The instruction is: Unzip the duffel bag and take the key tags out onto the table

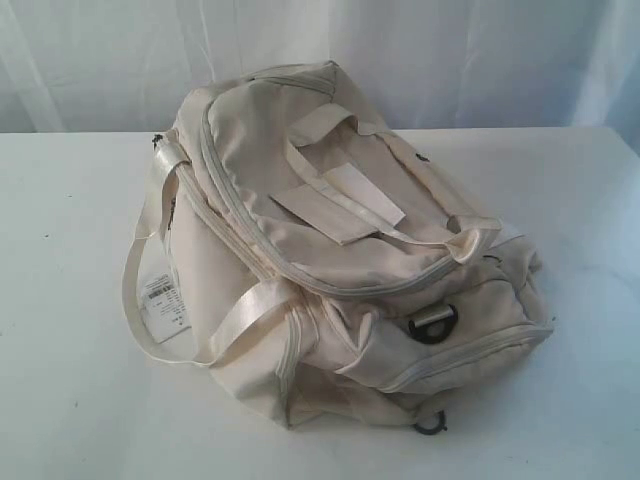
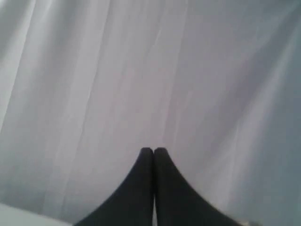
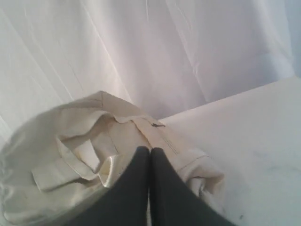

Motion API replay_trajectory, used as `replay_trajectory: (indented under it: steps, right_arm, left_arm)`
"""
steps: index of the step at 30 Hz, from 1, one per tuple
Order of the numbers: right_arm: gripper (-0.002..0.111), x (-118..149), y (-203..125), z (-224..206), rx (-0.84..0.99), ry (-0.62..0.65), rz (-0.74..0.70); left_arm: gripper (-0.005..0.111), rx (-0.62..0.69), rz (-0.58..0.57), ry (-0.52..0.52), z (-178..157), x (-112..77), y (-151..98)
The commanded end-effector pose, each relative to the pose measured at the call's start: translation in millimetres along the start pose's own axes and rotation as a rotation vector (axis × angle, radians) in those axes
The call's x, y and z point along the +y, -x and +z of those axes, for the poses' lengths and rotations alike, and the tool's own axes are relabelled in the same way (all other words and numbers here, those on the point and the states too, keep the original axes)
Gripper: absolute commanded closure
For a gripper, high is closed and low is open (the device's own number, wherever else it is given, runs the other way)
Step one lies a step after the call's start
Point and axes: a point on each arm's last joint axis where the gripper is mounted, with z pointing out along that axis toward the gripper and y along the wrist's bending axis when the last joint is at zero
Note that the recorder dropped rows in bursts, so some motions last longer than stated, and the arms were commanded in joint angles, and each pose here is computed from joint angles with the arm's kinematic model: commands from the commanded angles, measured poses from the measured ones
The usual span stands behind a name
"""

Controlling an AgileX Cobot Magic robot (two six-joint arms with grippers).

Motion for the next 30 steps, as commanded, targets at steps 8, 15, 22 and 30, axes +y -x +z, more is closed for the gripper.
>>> replay_trajectory:
  steps: [8,15,22,30]
  right_arm:
    - [0.108,3.6,6.4,-0.5,-0.081,0.053,0.124]
    - [0.108,1.1,1.6,-0.1,-0.030,0.022,0.124]
    - [0.108,1.0,1.4,-0.1,-0.027,0.020,0.124]
    - [0.108,1.0,1.4,-0.1,-0.027,0.020,0.124]
  left_arm:
    - [0.107,0.432,0.382,0.049,110.5,-20.1,34.5]
    - [0.107,1.566,0.243,-0.372,244.9,-42.6,-39.1]
    - [0.102,1.379,0.057,-0.347,315.2,-40.2,-83.5]
    - [0.028,1.346,-0.153,-0.303,331.3,-30.3,-147.8]
